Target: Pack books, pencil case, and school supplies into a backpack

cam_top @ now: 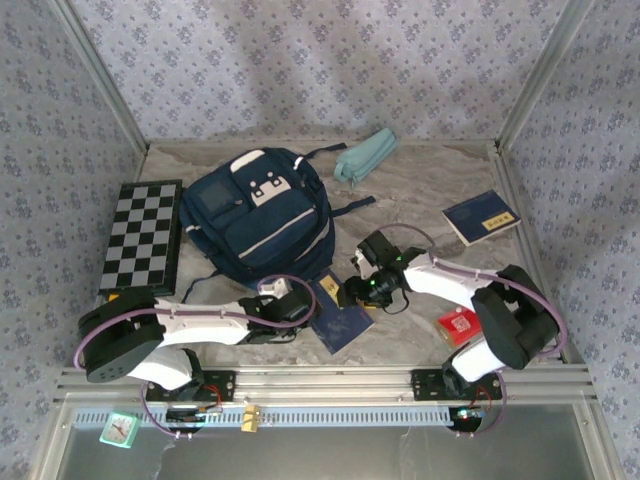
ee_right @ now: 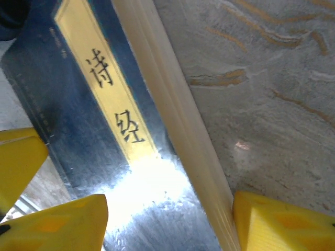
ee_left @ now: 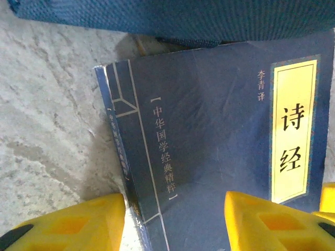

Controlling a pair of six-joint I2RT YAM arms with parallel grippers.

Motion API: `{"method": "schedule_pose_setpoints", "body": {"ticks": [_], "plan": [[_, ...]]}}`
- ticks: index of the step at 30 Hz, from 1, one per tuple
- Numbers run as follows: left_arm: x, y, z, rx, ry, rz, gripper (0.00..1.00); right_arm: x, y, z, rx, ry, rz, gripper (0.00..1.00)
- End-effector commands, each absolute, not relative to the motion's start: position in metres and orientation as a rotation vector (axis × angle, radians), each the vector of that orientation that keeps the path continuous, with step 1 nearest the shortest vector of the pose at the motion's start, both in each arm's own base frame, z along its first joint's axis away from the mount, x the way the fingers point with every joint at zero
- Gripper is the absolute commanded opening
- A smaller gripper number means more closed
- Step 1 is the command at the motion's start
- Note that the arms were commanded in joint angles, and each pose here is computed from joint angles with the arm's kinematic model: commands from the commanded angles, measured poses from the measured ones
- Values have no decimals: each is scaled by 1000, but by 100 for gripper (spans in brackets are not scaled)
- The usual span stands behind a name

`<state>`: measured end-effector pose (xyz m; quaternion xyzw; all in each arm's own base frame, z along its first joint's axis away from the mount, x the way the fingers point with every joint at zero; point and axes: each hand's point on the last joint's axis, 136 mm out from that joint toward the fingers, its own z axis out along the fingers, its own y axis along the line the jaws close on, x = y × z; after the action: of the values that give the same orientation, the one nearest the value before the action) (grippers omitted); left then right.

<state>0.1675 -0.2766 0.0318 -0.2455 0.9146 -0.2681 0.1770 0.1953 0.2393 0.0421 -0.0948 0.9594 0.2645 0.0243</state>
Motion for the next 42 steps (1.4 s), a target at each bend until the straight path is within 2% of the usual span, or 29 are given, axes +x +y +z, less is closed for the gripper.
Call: {"method": "schedule_pose_setpoints", "body": {"ticks": [1,7,12,19,21,28,29,33,37,42], "plan": [[170,-282,33,-721,2589,-773,53,194,249,65,-311,2929,910,64],[169,-282,32,-714,2594,-768,52,185,259,83,-370,2897,1055,58],[170,-287,35,-684,2598,-774,51,180,259,72,-340,2934,1111,57],[170,-296,34,-658,2610,-808,49,177,258,62,-340,2962,1139,48],[171,-297,34,-643,2612,-797,49,178,251,59,-351,2987,1071,43],[173,-299,40,-619,2600,-808,49,183,243,63,-286,2956,1105,23],[174,-300,43,-600,2596,-809,51,184,242,65,-284,2942,1115,18],[176,-302,51,-566,2582,-821,54,188,237,73,-228,2891,1141,9],[178,-304,67,-520,2552,-869,58,194,227,91,-148,2825,1183,4],[186,-295,96,-486,2472,-938,67,205,211,136,-53,2646,1272,0]]}}
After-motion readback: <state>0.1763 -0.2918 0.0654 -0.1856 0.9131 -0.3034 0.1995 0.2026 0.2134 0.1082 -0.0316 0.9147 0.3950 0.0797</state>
